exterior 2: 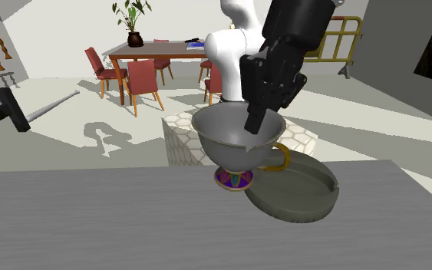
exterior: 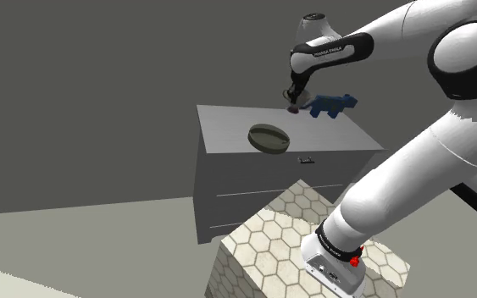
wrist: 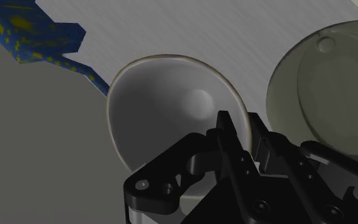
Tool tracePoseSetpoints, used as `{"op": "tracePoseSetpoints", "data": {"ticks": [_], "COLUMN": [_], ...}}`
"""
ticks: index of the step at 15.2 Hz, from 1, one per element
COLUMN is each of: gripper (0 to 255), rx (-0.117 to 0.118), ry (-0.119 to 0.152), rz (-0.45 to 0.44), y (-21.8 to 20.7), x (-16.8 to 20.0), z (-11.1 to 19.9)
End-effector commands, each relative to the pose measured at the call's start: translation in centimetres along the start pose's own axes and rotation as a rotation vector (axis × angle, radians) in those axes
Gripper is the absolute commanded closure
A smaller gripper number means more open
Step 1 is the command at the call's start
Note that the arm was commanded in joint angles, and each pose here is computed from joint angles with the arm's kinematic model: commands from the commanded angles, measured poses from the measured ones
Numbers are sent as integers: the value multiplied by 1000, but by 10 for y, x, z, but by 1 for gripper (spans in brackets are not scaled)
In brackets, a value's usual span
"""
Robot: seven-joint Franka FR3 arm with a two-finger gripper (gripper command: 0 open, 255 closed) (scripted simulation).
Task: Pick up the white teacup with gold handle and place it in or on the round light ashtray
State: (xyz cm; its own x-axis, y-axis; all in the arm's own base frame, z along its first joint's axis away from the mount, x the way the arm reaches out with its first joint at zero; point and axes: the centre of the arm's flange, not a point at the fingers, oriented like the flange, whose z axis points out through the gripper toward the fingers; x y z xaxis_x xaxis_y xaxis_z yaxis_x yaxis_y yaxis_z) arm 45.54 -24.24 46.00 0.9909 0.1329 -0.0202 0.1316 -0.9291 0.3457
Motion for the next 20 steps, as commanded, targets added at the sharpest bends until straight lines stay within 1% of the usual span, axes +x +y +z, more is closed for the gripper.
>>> {"op": "tracePoseSetpoints", "data": {"ticks": [1,9,10,20], "gripper": [255,255,255,255], "rx": [-2,-2,-2,-2], "ry": [0,0,0,0], "rz": [1,1,1,1], "y": [-28,-121,-143,-162], "x": [-4,-5,-5,-4], "z": [-12,-60,-71,-22]}}
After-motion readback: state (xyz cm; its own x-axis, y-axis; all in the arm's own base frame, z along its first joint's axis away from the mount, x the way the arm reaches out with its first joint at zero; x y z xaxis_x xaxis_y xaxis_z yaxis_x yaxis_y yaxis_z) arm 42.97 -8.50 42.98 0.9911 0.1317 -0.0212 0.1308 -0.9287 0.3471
